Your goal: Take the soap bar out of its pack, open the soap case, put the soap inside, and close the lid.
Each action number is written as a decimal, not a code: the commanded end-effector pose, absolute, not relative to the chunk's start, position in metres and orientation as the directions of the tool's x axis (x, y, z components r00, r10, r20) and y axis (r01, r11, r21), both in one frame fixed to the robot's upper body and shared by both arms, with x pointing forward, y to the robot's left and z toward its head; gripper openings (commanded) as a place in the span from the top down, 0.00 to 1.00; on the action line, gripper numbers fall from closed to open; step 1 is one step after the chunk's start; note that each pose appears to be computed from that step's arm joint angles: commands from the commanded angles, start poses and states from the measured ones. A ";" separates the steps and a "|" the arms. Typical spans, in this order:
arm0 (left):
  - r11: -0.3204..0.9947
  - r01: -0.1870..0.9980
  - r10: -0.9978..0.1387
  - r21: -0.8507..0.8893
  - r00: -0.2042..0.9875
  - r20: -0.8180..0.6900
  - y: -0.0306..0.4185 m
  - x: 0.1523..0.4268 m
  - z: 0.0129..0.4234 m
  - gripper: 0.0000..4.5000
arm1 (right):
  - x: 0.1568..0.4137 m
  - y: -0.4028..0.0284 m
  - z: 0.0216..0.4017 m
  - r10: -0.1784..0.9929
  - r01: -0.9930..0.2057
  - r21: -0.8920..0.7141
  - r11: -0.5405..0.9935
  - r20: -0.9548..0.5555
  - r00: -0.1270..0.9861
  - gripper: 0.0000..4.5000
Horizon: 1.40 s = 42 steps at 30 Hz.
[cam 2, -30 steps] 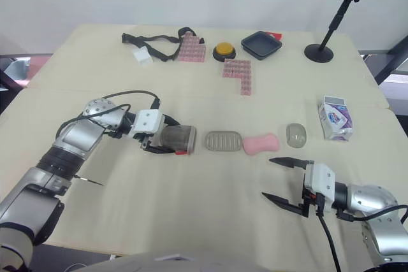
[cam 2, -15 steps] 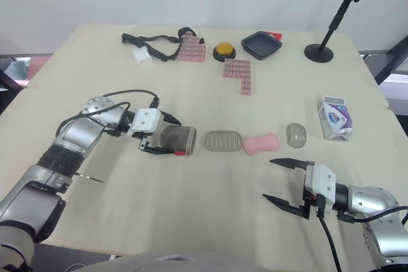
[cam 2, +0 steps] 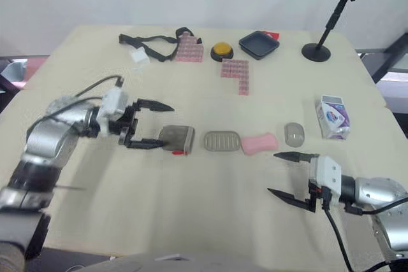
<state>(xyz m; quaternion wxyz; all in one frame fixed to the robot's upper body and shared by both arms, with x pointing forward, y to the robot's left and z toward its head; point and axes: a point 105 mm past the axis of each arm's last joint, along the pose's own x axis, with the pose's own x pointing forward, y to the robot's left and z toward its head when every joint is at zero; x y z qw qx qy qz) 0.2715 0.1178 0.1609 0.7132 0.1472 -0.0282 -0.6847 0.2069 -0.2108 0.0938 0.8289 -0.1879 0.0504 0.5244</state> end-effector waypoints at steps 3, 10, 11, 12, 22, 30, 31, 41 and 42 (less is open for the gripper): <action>0.109 0.972 -0.981 0.210 0.140 -0.136 0.136 0.241 0.149 0.00 | 0.223 -0.217 0.121 0.820 -0.862 -0.328 0.386 -0.307 0.484 0.00; 0.340 0.931 -0.931 0.131 0.353 -0.092 0.154 0.217 0.122 0.00 | 0.252 -0.206 0.138 0.785 -0.903 -0.374 0.213 -0.485 0.386 0.00; 0.361 0.924 -0.924 0.126 0.373 -0.088 0.156 0.217 0.119 0.00 | 0.255 -0.205 0.138 0.778 -0.909 -0.371 0.189 -0.509 0.369 0.00; 0.382 0.916 -0.915 0.121 0.393 -0.086 0.158 0.217 0.116 0.00 | 0.259 -0.203 0.138 0.769 -0.915 -0.367 0.165 -0.533 0.353 0.00; 0.333 0.928 -0.926 0.166 0.355 -0.132 0.178 0.225 0.103 0.00 | 0.296 -0.183 0.131 0.719 -0.941 -0.337 0.034 -0.646 0.258 0.00; 0.267 0.948 -0.952 0.172 0.287 -0.104 0.171 0.226 0.117 0.00 | 0.307 -0.168 0.121 0.707 -0.956 -0.293 0.031 -0.670 0.228 0.00; 0.265 0.949 -0.954 0.171 0.283 -0.094 0.168 0.225 0.120 0.00 | 0.308 -0.167 0.121 0.707 -0.956 -0.291 0.030 -0.670 0.227 0.00; 0.262 0.945 -0.960 0.197 0.276 -0.049 0.154 0.226 0.134 0.00 | 0.306 -0.159 0.113 0.691 -0.969 -0.247 -0.003 -0.701 0.176 0.00; 0.262 0.945 -0.960 0.198 0.276 -0.048 0.153 0.226 0.135 0.00 | 0.306 -0.159 0.113 0.690 -0.970 -0.245 -0.007 -0.703 0.172 0.00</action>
